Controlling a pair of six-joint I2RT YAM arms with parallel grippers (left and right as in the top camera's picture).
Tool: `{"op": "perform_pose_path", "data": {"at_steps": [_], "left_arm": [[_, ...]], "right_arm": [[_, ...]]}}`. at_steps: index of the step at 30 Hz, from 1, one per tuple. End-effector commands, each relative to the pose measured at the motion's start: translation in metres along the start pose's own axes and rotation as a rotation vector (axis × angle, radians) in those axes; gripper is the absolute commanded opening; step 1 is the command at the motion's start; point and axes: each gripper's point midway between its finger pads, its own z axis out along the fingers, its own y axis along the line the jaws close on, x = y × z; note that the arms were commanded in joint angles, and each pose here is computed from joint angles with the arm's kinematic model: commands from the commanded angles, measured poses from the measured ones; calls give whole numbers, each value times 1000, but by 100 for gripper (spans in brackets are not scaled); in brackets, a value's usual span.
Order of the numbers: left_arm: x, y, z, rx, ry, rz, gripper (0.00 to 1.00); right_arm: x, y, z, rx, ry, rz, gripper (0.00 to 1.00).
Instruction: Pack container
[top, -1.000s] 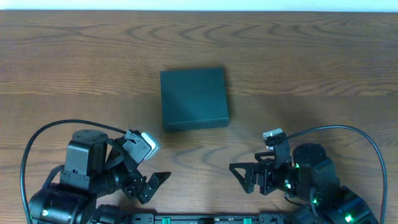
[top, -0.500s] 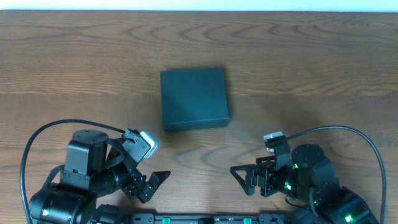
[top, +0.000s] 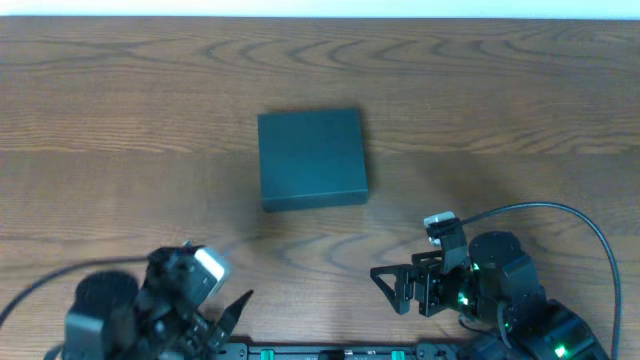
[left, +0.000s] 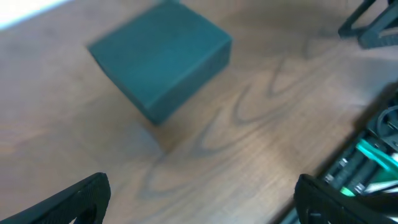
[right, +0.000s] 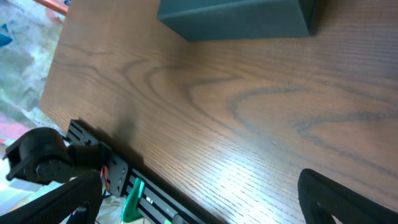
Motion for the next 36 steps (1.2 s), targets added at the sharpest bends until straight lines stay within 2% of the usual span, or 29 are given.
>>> {"op": "perform_pose_path", "data": {"at_steps": [1, 3, 6, 10, 14, 24, 36], "left_arm": [[13, 7, -2, -79, -40, 0, 95], [19, 15, 7, -126, -90, -46, 95], [29, 39, 24, -227, -173, -225, 95], [55, 59, 54, -278, -247, -418, 95], [70, 70, 74, -297, -257, -504, 95], [95, 86, 117, -289, -278, -599, 95], [93, 91, 118, -305, -304, -606, 95]], "right_arm": [[-1, 3, -2, -10, 0, 12, 99], [-1, 3, -2, -10, 0, 12, 99], [-1, 3, -2, -10, 0, 12, 99], [-1, 3, -2, -10, 0, 12, 99], [-1, 3, -2, -10, 0, 12, 99], [-1, 3, -2, -10, 0, 12, 99], [-1, 3, -2, -10, 0, 12, 99]]}}
